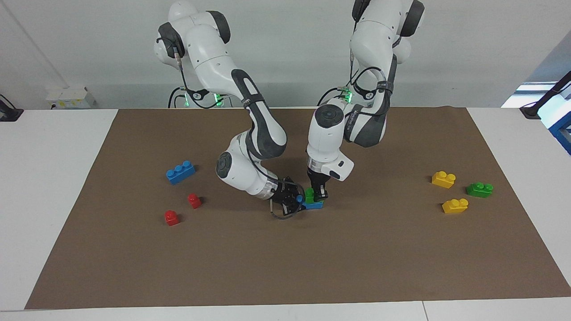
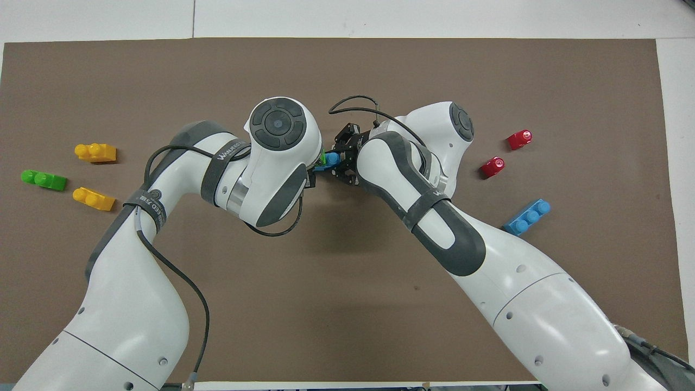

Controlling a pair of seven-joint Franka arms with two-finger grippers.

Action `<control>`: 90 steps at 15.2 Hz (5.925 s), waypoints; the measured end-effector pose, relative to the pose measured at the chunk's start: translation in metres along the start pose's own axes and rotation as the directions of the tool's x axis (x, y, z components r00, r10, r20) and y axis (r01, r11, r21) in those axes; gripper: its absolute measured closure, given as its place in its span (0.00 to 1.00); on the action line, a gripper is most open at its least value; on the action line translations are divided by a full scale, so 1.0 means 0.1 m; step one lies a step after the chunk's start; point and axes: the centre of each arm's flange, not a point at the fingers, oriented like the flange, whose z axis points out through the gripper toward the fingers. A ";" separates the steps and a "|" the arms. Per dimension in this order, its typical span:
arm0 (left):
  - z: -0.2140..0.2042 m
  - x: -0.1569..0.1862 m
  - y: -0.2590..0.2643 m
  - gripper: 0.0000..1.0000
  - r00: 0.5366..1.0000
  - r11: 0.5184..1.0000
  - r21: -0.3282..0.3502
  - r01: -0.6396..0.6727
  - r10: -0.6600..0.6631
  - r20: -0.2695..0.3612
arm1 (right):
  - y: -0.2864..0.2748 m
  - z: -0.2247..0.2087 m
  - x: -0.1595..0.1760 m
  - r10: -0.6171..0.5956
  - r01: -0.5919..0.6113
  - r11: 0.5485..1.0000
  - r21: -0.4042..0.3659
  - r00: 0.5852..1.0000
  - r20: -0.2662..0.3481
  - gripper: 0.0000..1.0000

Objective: Remove green block with left arm and hold with right

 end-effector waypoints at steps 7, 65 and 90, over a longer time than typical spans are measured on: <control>-0.63 0.25 0.11 0.65 1.000 1.000 -0.001 -0.011 0.011 -0.002 | -0.01 -0.01 0.01 0.003 -0.003 1.000 0.005 1.000 0.000 0.65; 0.37 3.68 0.48 0.65 0.722 0.719 0.062 -0.692 0.691 0.042 | 0.25 -2.05 1.80 -0.355 0.334 0.925 -0.184 0.930 -0.098 0.65; -1.41 3.70 0.83 0.00 0.366 0.365 0.036 -0.930 0.930 0.025 | 0.27 -2.30 1.78 -0.395 0.379 0.913 -0.149 0.914 -0.096 0.00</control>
